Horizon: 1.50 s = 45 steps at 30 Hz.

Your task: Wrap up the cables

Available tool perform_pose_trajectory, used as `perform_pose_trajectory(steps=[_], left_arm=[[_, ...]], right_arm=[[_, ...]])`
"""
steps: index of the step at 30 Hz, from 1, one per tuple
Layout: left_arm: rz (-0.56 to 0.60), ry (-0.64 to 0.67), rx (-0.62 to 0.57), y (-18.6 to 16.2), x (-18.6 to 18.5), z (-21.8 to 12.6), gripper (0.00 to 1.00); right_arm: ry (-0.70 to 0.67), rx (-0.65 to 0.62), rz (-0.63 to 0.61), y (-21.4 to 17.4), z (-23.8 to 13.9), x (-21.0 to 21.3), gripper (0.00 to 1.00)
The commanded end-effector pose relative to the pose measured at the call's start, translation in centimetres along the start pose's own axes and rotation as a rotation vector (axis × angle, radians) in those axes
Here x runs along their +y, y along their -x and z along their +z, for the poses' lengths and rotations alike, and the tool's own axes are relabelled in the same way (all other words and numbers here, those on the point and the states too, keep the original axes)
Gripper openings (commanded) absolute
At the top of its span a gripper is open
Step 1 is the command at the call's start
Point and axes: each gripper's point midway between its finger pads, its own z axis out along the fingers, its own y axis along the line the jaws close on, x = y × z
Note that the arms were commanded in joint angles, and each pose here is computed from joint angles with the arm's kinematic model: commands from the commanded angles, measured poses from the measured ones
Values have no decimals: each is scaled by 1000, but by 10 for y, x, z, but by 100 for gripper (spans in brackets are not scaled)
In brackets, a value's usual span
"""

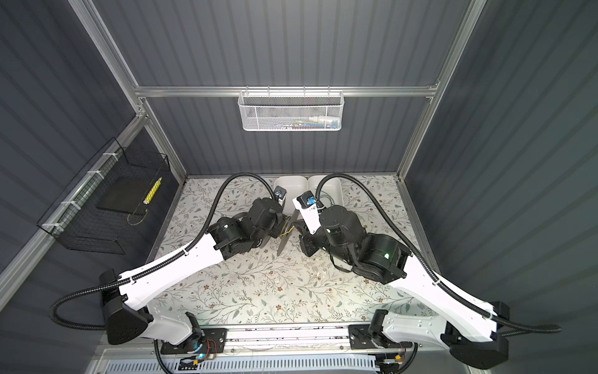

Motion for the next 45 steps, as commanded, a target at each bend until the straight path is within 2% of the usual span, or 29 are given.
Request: perform_pose_trajectory(steps=[1, 7, 11, 19, 22, 28, 32, 36, 45], left_arm=[[189, 38, 145, -52, 14, 2, 0], [204, -59, 95, -55, 8, -16, 0], [231, -104, 52, -55, 4, -24, 0], [260, -90, -60, -40, 6, -35, 0], [245, -74, -35, -37, 5, -30, 0], [205, -64, -71, -25, 2, -22, 0], [208, -65, -36, -21, -4, -14, 0], [204, -56, -60, -15, -6, -9, 0], [202, -121, 4, -50, -40, 9, 0]], right_arm=[[67, -269, 41, 82, -39, -1, 0], [25, -261, 114, 85, -20, -38, 0], [33, -204, 194, 78, 10, -63, 0], [12, -124, 325, 49, 52, -100, 0], [20, -100, 362, 35, 61, -102, 0], [-14, -96, 391, 15, 49, -109, 0], [-17, -72, 427, -11, 41, -109, 0], [-23, -83, 453, -26, 25, -108, 0], [-29, -66, 502, -53, 17, -110, 0]])
